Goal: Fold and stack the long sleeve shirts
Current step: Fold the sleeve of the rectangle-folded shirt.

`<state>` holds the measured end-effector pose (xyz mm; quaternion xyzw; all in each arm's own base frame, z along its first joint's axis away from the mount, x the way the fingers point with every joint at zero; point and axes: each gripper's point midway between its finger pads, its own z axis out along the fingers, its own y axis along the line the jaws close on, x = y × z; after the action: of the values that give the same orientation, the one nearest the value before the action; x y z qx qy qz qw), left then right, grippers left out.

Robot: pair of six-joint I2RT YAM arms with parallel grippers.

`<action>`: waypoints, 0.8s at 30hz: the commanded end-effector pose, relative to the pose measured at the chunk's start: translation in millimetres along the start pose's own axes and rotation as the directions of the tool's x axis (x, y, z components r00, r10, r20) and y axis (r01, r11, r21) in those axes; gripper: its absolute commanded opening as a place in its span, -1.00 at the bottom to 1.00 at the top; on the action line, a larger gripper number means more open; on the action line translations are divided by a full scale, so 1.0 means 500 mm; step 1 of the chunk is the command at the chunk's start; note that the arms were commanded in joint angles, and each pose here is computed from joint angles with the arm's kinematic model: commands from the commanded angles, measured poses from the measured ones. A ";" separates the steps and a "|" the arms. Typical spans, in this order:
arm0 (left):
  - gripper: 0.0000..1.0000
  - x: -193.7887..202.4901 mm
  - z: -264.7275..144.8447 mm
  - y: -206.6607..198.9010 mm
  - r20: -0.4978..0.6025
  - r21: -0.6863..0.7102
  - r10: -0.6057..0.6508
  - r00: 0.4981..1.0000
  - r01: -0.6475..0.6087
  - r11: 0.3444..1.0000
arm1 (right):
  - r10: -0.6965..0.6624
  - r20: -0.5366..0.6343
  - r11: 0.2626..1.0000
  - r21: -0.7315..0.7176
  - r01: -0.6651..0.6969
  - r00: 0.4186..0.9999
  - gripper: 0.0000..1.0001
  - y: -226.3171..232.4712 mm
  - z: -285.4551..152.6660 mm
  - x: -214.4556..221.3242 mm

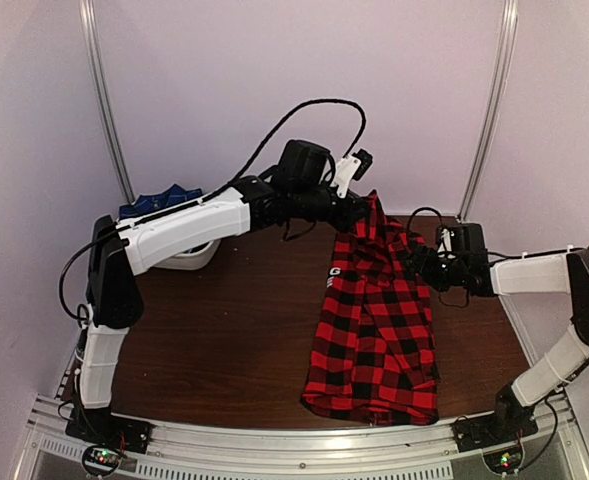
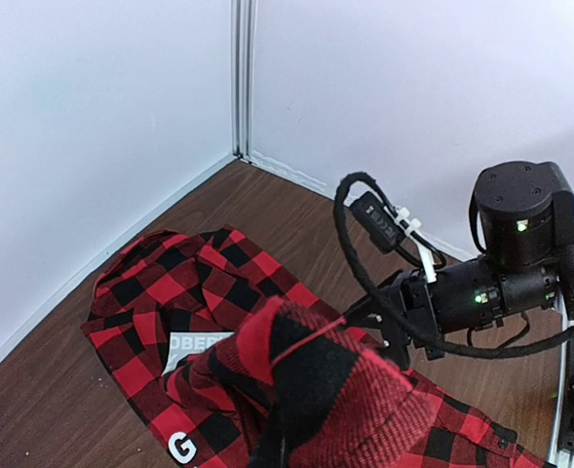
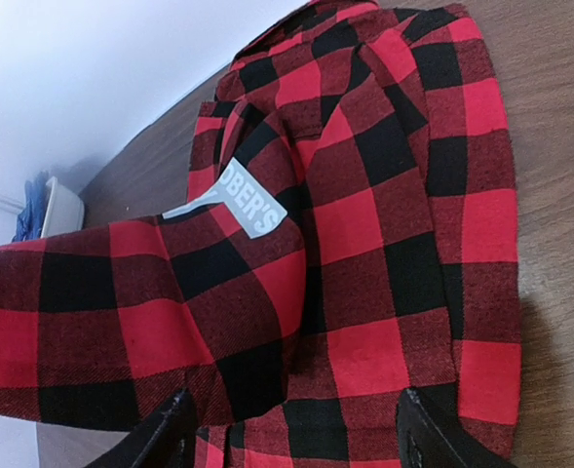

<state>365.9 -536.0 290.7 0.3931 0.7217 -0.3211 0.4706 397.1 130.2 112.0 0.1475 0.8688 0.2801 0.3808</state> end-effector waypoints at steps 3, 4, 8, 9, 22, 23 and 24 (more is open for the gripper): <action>-1.00 -0.030 0.001 -0.002 0.046 0.007 0.026 0.999 -0.026 1.000 | -0.022 0.021 0.993 -0.117 0.024 1.000 0.39 0.033 0.005 0.000; -1.00 -0.028 0.002 -0.002 0.043 0.006 0.025 0.999 -0.025 1.000 | -0.024 0.025 0.992 -0.122 0.027 0.999 0.38 0.031 0.002 0.006; -1.00 -0.027 0.004 0.001 0.042 -0.001 0.023 0.999 -0.023 1.000 | -0.074 0.028 0.991 -0.109 0.076 0.997 0.31 0.020 -0.004 0.029; -1.00 -0.028 0.003 0.003 0.044 -0.004 0.023 0.999 -0.022 1.000 | -0.090 0.029 0.990 -0.104 0.092 0.996 0.28 0.019 -0.005 0.034; -1.00 -0.032 0.005 0.002 0.048 -0.002 0.021 0.999 -0.021 1.000 | -0.204 0.044 0.975 -0.081 0.207 0.978 0.18 0.042 0.040 0.059; -1.00 -0.032 0.005 0.000 0.048 0.003 0.021 0.999 -0.021 1.000 | -0.203 0.042 0.976 -0.075 0.206 0.978 0.17 0.040 0.048 0.058; -1.00 -0.032 0.005 -0.002 0.048 0.010 0.021 0.999 -0.021 1.000 | -0.202 0.047 0.976 -0.072 0.205 0.978 0.14 0.041 0.053 0.053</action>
<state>367.8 -538.0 289.1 0.3935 0.7212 -0.3198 0.4719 381.9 169.4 90.5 0.0496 0.8657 0.2891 0.4055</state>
